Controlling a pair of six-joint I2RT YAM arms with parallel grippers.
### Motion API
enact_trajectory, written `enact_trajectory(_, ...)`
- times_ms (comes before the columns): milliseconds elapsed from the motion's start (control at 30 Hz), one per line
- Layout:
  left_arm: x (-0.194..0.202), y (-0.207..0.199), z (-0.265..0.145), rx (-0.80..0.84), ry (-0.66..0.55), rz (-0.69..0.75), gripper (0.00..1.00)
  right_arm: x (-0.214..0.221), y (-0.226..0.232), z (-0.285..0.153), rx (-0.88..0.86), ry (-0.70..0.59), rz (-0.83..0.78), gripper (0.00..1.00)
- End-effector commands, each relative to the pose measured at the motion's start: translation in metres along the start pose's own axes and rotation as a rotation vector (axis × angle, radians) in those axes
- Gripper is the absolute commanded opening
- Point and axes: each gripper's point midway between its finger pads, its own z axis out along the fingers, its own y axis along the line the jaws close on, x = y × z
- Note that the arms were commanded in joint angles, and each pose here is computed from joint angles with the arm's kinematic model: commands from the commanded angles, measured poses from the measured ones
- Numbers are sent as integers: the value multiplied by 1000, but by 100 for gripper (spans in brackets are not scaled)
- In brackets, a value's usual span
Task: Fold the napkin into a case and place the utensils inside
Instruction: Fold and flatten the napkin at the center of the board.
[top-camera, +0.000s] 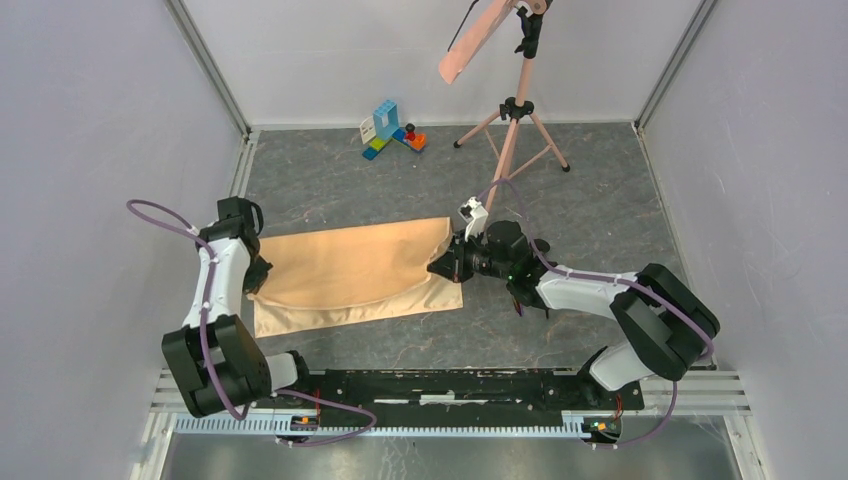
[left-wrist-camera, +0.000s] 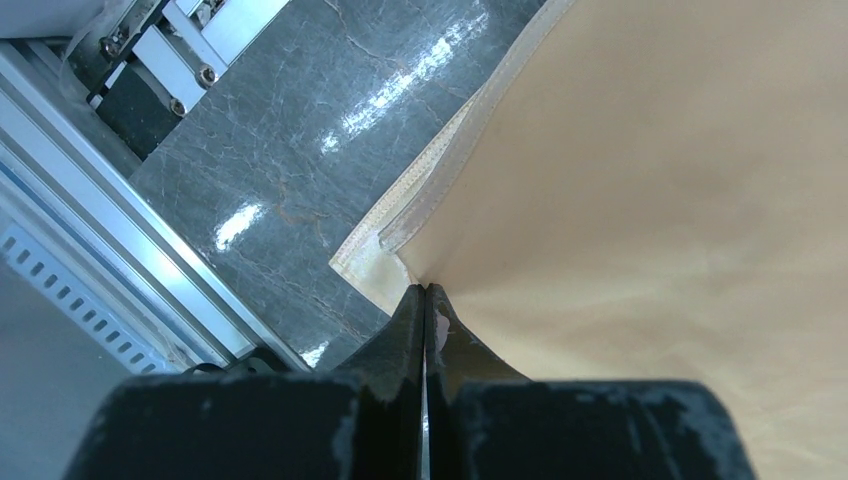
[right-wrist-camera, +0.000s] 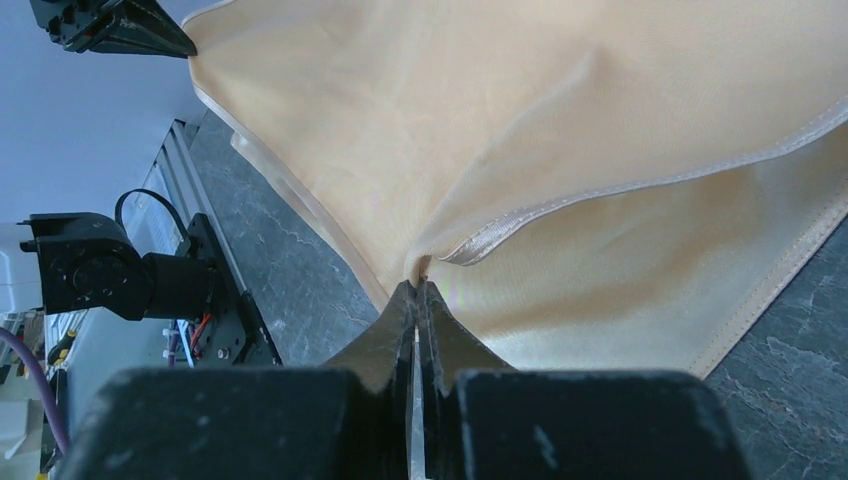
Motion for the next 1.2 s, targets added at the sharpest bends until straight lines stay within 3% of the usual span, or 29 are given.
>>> enact_trajectory(0, -12, 6, -17, 8, -69, -127, 2, -23, 23, -4, -60, -61, -38, 4)
enact_trajectory(433, -8, 16, -35, 23, -107, -208, 2, -24, 29, -12, -66, -66, -45, 5)
enact_trajectory(1167, 20, -4, 7, -4, 64, -157, 2, 17, -4, 2, -14, 12, 7, 4)
